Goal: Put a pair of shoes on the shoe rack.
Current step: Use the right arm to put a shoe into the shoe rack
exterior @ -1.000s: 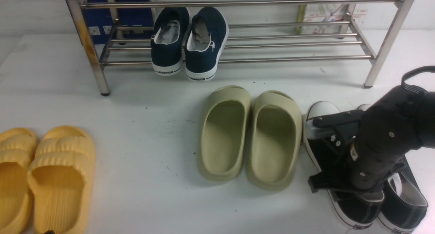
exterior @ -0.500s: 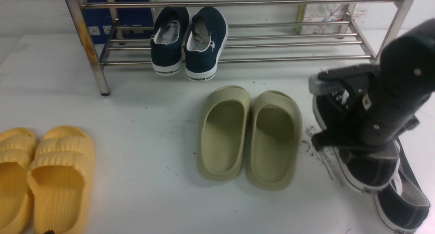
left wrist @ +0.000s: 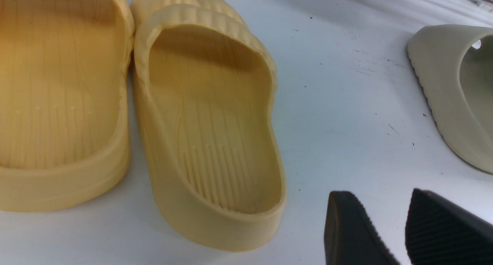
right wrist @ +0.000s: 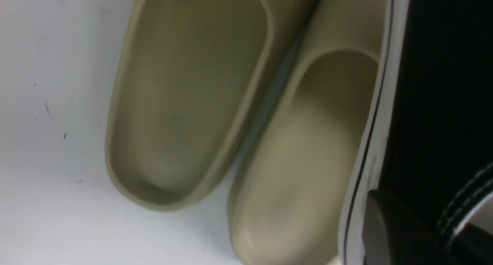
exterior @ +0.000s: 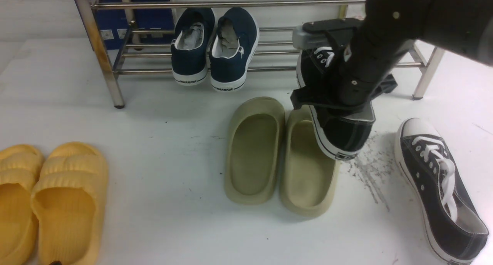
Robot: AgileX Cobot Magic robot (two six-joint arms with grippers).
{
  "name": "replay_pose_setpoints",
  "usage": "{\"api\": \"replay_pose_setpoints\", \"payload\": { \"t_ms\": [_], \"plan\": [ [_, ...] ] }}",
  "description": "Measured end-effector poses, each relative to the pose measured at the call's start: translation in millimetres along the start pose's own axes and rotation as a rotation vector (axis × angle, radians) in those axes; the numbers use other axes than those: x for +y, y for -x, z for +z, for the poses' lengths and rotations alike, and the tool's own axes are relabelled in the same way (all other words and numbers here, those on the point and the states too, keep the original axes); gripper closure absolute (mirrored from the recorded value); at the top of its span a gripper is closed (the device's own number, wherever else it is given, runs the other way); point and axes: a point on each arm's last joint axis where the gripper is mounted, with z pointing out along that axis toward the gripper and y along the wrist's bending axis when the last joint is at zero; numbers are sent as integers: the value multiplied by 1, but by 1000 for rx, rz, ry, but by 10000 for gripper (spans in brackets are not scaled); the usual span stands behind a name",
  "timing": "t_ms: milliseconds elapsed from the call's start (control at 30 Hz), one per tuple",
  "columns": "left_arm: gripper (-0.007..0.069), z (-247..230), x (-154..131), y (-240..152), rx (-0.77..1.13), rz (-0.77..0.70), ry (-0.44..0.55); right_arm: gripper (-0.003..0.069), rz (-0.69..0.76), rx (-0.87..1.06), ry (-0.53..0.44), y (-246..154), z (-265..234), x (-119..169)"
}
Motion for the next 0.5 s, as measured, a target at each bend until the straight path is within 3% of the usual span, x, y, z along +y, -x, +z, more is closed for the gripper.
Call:
{"api": "replay_pose_setpoints", "payload": {
  "t_ms": [300,500],
  "plan": [
    [386,0,0,0,0,0,0,645,-21,-24,-16,31,22,3],
    [386,0,0,0,0,0,0,645,2,-41,-20,46,29,-10]
  ]
}}
